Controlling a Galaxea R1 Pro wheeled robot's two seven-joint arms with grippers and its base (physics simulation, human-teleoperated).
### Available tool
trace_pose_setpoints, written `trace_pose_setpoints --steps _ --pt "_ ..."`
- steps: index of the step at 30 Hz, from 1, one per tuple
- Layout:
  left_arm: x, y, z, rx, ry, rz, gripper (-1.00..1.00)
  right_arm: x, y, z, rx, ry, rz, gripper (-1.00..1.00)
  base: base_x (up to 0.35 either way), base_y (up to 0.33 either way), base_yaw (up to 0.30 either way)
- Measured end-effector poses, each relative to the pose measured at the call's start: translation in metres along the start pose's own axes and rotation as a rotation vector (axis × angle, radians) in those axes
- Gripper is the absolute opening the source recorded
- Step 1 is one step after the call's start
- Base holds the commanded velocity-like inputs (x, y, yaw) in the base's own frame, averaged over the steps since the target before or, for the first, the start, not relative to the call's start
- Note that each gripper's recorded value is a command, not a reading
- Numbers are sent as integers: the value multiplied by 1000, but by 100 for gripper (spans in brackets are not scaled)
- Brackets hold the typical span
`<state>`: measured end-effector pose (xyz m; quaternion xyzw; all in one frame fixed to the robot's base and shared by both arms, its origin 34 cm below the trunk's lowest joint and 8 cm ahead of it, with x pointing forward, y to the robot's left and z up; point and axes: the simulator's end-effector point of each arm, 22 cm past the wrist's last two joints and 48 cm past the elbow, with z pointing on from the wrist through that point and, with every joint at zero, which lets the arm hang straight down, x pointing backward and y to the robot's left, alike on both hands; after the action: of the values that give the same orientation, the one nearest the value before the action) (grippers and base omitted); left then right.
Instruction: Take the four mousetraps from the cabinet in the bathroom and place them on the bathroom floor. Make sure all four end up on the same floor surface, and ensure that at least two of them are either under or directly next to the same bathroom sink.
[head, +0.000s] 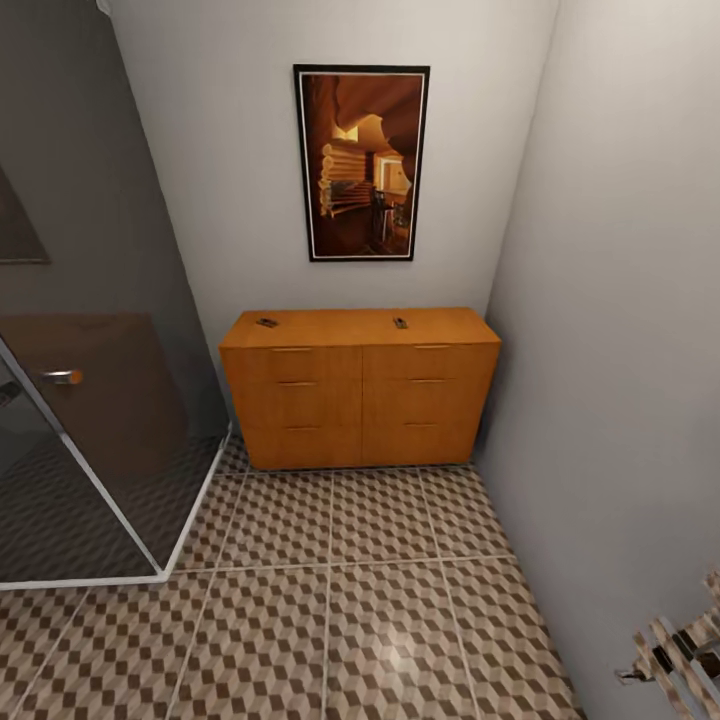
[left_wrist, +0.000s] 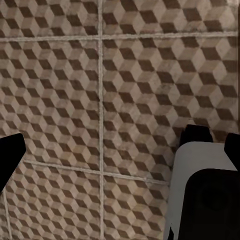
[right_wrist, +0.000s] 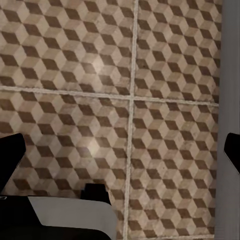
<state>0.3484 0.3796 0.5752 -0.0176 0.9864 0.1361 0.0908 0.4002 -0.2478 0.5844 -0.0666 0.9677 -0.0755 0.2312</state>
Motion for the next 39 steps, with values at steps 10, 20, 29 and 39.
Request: trace_pose_setpoints --steps 10,20,29,39 --pt "0 0 0 0 0 0 100 0 0 0 0 0 -1 100 331 -35 0" --pt "0 1 0 -1 0 0 100 0 -1 0 1 0 -2 100 331 -3 4" --pt "0 1 0 -2 -1 0 100 0 -3 0 3 0 -3 100 331 0 1" --pt "15 -18 -2 21 31 -21 100 -14 -10 6 7 -11 2 100 146 0 0"
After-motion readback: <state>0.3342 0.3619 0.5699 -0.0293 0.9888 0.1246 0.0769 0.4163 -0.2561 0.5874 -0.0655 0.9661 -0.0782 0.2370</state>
